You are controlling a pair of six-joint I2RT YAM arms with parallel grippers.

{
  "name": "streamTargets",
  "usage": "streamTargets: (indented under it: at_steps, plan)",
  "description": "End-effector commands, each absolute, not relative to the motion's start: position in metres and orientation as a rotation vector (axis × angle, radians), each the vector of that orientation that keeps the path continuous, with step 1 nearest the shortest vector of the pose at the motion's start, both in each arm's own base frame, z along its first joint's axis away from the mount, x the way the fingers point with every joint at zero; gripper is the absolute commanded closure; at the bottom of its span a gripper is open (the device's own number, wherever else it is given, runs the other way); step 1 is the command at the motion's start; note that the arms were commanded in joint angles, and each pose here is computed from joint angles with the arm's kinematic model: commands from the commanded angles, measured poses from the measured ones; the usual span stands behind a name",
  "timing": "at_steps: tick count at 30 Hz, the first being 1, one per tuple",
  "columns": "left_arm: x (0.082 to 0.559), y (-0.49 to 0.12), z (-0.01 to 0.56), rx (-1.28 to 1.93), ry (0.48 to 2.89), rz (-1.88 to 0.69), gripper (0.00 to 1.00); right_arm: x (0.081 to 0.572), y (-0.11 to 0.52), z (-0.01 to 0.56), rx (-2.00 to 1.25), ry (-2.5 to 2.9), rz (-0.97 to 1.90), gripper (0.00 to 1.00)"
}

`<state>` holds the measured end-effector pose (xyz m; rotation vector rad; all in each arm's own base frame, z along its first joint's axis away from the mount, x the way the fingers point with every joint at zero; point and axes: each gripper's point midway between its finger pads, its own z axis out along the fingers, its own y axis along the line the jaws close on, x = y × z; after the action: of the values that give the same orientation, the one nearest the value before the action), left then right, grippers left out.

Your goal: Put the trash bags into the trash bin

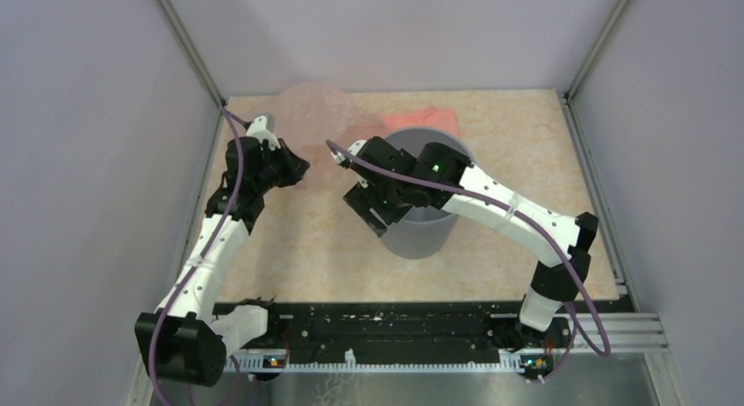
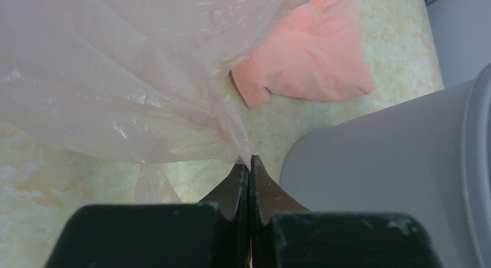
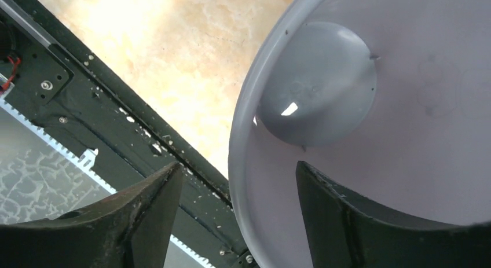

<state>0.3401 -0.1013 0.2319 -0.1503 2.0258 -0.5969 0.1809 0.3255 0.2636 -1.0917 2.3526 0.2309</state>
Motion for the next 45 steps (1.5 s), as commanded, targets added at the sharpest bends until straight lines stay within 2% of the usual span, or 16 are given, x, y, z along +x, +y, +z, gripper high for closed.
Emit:
streamTargets:
  at_steps: [1, 9, 16, 24, 36, 45]
  plan:
    - [0.356, -0.102, 0.281, -0.149, 1.895, -0.618, 1.00, 0.183, 0.333, 0.326, -1.002, 2.161, 0.385, 0.25]
    - [0.379, -0.126, 0.355, -0.112, 1.718, -0.798, 1.00, 0.224, 0.330, 0.405, -0.797, 1.874, 0.379, 0.02]
    - [0.399, -0.167, 0.428, -0.018, 1.535, -0.911, 1.00, 0.286, 0.292, 0.457, -0.559, 1.688, 0.484, 0.01]
    - [0.406, -0.223, 0.510, 0.094, 1.337, -0.973, 1.00, 0.340, 0.249, 0.447, -0.350, 1.665, 0.529, 0.01]
    - [0.351, -0.284, 0.600, 0.297, 1.075, -1.120, 1.00, 0.377, 0.190, 0.433, -0.106, 1.659, 0.624, 0.01]
    - [0.303, -0.308, 0.634, 0.405, 0.950, -1.219, 1.00, 0.381, 0.174, 0.433, -0.013, 1.631, 0.787, 0.01]
